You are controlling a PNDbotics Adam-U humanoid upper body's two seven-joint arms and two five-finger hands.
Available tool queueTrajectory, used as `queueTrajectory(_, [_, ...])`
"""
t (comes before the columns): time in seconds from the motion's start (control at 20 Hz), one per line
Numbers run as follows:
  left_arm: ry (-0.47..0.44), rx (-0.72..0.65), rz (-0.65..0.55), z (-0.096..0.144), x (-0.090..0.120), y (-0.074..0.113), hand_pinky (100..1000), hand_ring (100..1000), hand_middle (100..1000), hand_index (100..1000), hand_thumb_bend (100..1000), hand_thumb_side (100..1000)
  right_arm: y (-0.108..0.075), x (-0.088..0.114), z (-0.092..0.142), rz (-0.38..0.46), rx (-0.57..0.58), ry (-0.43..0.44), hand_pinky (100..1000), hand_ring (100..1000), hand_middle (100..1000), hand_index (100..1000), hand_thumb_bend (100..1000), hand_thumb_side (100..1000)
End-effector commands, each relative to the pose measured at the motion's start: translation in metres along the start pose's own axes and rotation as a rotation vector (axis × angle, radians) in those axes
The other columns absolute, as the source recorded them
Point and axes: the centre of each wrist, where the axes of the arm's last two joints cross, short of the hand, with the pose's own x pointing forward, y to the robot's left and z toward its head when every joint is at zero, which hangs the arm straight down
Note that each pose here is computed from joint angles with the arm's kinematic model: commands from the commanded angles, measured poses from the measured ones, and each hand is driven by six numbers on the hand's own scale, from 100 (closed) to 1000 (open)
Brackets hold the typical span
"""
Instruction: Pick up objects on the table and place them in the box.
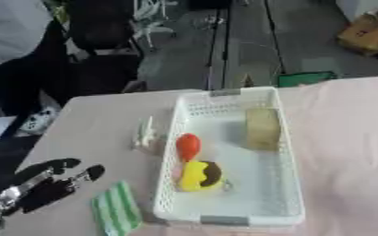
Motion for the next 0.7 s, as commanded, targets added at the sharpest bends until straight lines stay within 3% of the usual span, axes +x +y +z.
queueTrajectory(0.05, [0.008, -0.012, -0.057, -0.008, -0.002, 0.011, 1000, 1000, 958, 1000, 594, 1000, -0.004, 0.001, -0.008, 0.019, 0.002, -0.035, 858, 942, 851, 811, 100, 1000])
queueTrajectory(0.15, [0.038, -0.081, -0.082, -0.015, -0.001, 0.018, 1000, 1000, 955, 1000, 577, 1000, -0.003, 0.001, -0.005, 0.022, 0.005, -0.026, 856, 942, 851, 810, 100, 1000])
queueTrajectory(0.2, [0.057, -0.111, -0.082, -0.019, -0.001, 0.022, 1000, 1000, 924, 1000, 428, 1000, -0.003, 0.002, -0.004, 0.022, 0.005, -0.020, 855, 943, 851, 809, 100, 1000])
queueTrajectory(0.35, [0.082, -0.165, -0.081, -0.027, 0.001, 0.029, 1000, 1000, 917, 1000, 448, 1000, -0.003, 0.002, -0.003, 0.023, 0.005, -0.013, 855, 943, 851, 809, 100, 1000])
queueTrajectory(0.4, [0.092, -0.177, -0.097, -0.028, 0.000, 0.030, 1000, 1000, 863, 996, 472, 1000, -0.002, 0.002, -0.003, 0.023, 0.003, -0.012, 855, 943, 849, 806, 100, 1000])
queueTrajectory(0.45, [0.100, -0.189, -0.118, -0.030, 0.001, 0.031, 1000, 1000, 863, 996, 472, 1000, -0.002, 0.002, -0.003, 0.022, 0.002, -0.011, 855, 943, 849, 806, 100, 1000])
queueTrajectory(0.7, [0.075, -0.206, -0.226, -0.033, 0.011, 0.044, 1000, 983, 854, 985, 468, 1000, -0.003, 0.002, -0.002, 0.026, -0.003, 0.004, 853, 943, 847, 804, 100, 1000])
